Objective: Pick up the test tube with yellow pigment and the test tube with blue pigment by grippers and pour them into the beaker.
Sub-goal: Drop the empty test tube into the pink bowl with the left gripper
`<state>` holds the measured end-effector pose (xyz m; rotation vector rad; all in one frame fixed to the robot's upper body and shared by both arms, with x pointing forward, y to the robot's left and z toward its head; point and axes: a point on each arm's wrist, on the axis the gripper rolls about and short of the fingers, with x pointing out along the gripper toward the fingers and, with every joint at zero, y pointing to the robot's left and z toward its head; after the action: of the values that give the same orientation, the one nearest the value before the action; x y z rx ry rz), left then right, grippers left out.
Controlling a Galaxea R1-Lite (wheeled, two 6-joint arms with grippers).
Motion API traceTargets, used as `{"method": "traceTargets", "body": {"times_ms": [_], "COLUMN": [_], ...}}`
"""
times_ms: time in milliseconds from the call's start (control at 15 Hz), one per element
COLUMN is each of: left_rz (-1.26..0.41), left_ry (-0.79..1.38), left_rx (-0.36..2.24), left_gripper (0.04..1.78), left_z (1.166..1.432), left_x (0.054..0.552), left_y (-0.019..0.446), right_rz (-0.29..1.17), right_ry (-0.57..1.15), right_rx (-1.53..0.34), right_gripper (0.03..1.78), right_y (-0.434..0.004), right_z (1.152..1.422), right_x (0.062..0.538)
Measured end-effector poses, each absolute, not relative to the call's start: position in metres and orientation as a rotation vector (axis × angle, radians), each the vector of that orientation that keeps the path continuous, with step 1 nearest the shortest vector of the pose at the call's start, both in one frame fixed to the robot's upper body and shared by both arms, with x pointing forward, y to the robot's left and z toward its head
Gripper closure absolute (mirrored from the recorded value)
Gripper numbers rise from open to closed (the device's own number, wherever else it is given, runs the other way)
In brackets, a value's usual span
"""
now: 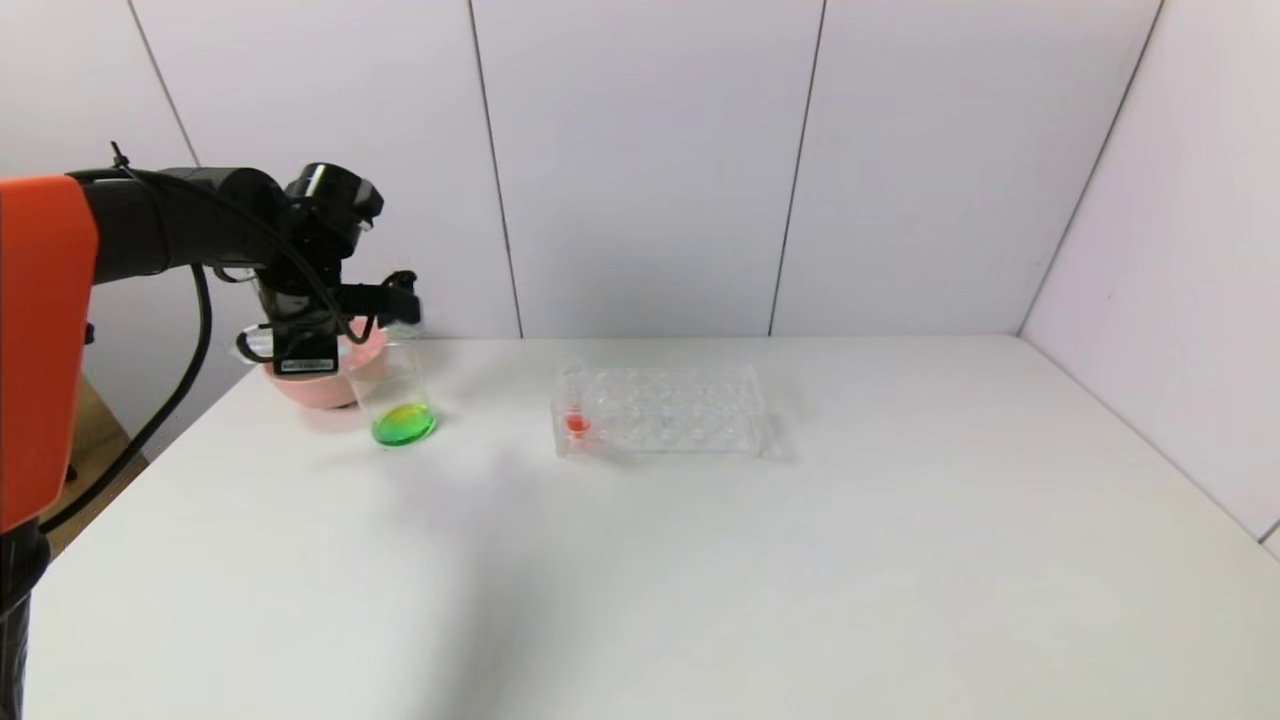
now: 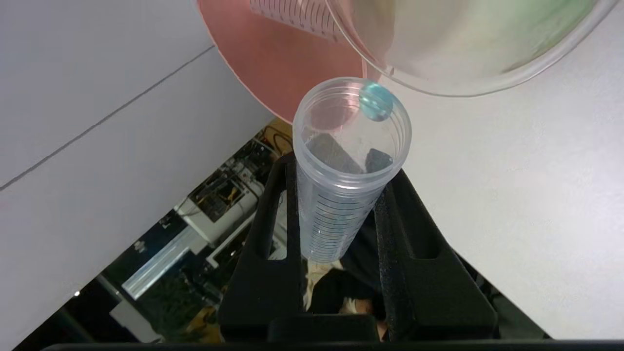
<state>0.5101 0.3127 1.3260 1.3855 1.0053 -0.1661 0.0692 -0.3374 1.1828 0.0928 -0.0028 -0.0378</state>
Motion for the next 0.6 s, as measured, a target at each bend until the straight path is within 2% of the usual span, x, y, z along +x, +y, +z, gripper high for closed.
{"method": "traceTargets", "body": {"times_ms": [267,600], "left_rz": [-0.215,-0.063], "left_ry": [0.74,0.377], "left_rx": [1.15,0.766], "left_gripper": [1.36,1.36], "left_z": [1.351,1.403], "left_x": [0.51,0.507], "left_y": [0.319,0.347], "right_rz": [-0.037,-0.037], "right_ry": [-0.003,-0.003], "right_rx": [0.093,0.093], "right_gripper": [0.1,0.1], "right_y": [-0.337,-0.337], "right_z": [1.183,1.183], "right_x": [0.069,0.069]}}
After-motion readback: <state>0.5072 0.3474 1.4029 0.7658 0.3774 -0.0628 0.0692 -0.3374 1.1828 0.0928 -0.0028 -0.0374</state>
